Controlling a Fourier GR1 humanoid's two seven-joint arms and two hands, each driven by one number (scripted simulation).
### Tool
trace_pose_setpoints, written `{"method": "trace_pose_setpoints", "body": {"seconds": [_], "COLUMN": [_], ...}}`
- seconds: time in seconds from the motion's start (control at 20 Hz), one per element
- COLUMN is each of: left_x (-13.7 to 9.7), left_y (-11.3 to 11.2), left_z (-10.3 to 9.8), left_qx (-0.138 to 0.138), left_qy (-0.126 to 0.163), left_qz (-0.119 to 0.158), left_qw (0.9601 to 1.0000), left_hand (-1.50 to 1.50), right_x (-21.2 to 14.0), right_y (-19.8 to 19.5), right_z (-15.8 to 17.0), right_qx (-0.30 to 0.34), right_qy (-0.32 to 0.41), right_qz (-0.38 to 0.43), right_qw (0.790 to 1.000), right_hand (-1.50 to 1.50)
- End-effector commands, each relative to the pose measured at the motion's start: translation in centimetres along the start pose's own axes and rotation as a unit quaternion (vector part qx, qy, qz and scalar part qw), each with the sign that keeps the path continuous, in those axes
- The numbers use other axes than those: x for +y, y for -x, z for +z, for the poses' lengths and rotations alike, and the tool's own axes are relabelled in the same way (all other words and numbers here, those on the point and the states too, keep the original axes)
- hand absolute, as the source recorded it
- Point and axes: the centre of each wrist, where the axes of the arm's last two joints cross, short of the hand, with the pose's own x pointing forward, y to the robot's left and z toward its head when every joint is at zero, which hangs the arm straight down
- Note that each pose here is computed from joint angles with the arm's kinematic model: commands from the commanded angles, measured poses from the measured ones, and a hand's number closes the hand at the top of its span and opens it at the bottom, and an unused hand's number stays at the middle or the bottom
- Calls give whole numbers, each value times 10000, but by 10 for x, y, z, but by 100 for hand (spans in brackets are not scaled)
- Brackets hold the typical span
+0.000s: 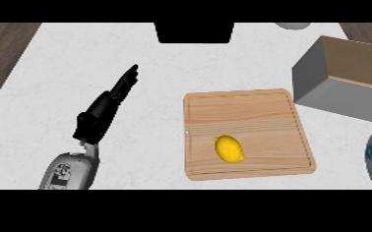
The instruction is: Pick the bell pepper from the cutting board and place it in the cardboard box
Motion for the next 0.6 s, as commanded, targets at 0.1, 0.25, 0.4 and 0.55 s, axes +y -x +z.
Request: {"method": "trace_pose_setpoints", "body": {"seconds": [0.1,0.25,0.4,0.55], "left_x": [-13,-4,-5,5], "left_y": [0,-7,2,-1], "left_z": [4,-2,2,6], "left_qx": [78,-86,-60,-69], "left_qy": [29,97,53,62], "left_qz": [70,31,-34,-56], "left_qw": [9999,9999,10000,9999], "left_hand": [0,0,0,0], "right_x": [-3,30,1,55], "right_y": [14,32,54,38], "right_z": [-44,-64,-76,-80], "right_qx": [248,340,351,284], "right_qy": [104,40,149,27], "right_qz": [-179,79,212,397], "right_qw": [9995,9994,9990,9988], "right_hand": [150,150,150,150]}}
